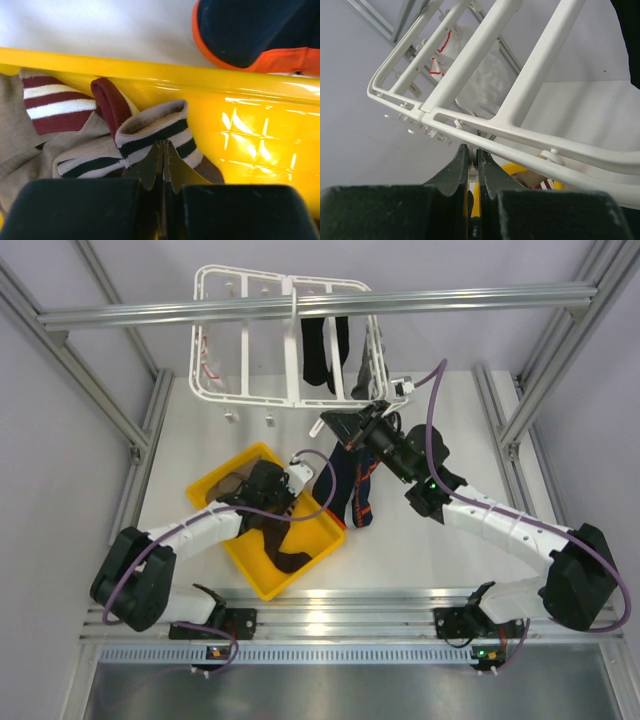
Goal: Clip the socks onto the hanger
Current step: Pick up the sock from the bin.
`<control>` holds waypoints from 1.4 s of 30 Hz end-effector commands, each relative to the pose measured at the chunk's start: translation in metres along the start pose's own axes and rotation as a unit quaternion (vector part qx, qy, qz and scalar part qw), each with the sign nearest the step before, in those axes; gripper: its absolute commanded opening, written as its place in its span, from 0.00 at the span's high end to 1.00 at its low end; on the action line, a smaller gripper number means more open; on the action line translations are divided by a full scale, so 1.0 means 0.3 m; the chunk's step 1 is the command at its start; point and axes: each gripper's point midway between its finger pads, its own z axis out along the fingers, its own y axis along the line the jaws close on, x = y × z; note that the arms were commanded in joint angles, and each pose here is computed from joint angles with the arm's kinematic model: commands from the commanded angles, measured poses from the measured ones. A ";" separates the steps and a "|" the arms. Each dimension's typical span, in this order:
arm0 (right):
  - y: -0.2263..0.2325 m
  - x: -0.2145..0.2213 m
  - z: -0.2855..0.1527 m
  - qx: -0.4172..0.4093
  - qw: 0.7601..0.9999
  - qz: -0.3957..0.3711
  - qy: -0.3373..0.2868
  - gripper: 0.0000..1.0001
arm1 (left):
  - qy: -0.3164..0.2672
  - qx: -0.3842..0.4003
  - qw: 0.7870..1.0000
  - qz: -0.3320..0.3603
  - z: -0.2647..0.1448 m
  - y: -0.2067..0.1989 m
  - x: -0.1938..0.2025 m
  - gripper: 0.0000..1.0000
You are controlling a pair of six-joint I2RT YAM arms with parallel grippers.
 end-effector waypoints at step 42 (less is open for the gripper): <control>-0.010 -0.049 -0.001 -0.001 0.999 -0.031 -0.020 1.00 | -0.057 0.091 0.994 -0.033 -0.204 -0.096 -0.166 1.00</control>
